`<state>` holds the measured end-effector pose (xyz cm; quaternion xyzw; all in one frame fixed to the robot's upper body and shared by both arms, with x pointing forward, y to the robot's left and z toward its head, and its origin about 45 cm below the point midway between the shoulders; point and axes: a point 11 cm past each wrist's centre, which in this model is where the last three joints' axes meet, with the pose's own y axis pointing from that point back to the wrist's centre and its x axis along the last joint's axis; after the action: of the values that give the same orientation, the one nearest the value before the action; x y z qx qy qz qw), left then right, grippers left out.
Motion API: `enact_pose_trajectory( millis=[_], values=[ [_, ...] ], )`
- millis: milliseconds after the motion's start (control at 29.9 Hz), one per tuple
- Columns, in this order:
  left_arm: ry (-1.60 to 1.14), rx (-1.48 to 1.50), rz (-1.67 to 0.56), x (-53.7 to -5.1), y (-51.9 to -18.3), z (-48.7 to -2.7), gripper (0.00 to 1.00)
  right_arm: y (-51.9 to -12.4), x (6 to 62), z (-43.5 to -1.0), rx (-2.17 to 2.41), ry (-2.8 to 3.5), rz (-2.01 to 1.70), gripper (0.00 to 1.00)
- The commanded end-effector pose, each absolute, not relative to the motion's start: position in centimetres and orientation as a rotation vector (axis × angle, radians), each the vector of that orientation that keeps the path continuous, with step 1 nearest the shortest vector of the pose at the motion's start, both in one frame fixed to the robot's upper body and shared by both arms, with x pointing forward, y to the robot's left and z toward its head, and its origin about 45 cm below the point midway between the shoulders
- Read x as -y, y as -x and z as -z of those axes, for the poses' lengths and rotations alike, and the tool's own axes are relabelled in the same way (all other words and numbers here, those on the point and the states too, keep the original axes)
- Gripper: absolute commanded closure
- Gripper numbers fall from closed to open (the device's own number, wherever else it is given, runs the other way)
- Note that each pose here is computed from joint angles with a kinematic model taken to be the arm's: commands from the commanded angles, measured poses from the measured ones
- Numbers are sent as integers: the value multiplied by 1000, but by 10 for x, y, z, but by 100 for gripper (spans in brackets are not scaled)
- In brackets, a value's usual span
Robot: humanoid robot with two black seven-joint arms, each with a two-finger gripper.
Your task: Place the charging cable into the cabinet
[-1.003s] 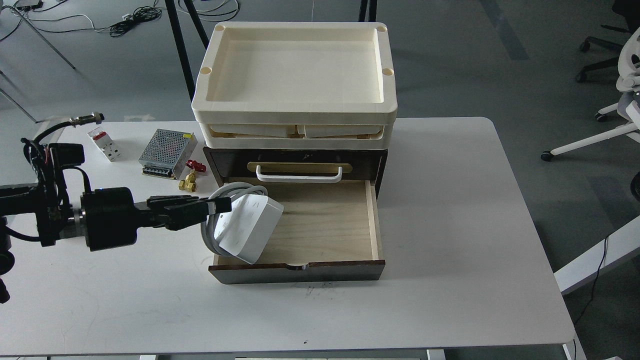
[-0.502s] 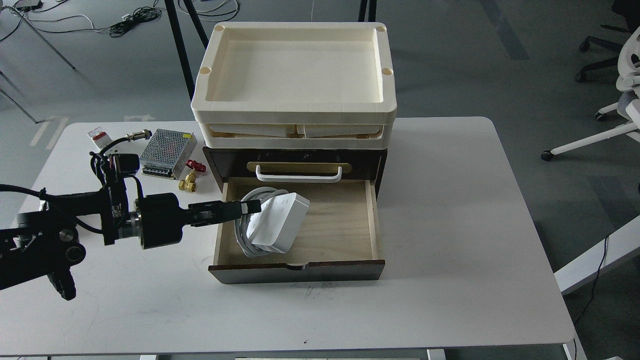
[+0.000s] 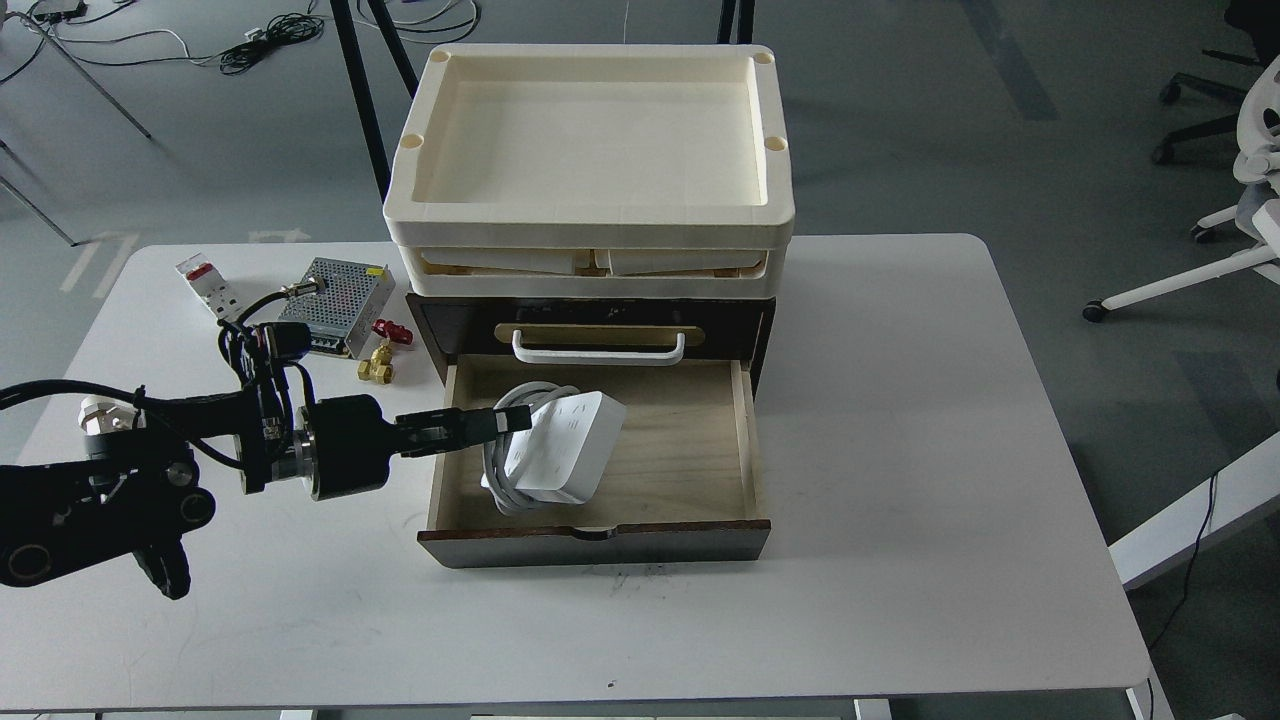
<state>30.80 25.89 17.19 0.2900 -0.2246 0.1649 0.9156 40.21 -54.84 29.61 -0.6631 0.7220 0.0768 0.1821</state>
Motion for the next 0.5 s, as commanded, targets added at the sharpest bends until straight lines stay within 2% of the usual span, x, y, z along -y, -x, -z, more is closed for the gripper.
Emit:
enact_pose_trajectory(
  millis=[0, 167, 301, 468],
  values=[
    [-607, 455, -345, -262, -307, -167, 94, -401, 549, -294, -2043, 1869, -217, 1],
    [-621, 467, -372, -268, -312, -165, 89, -399, 550, -292, -2046, 1867, -220, 1],
    [-622, 467, -374, -268, -312, -165, 73, -399, 550, -291, -2048, 1867, -221, 1],
    [-621, 464, -371, -268, -312, -165, 61, -399, 550, -291, -2045, 1867, -221, 1]
  ],
)
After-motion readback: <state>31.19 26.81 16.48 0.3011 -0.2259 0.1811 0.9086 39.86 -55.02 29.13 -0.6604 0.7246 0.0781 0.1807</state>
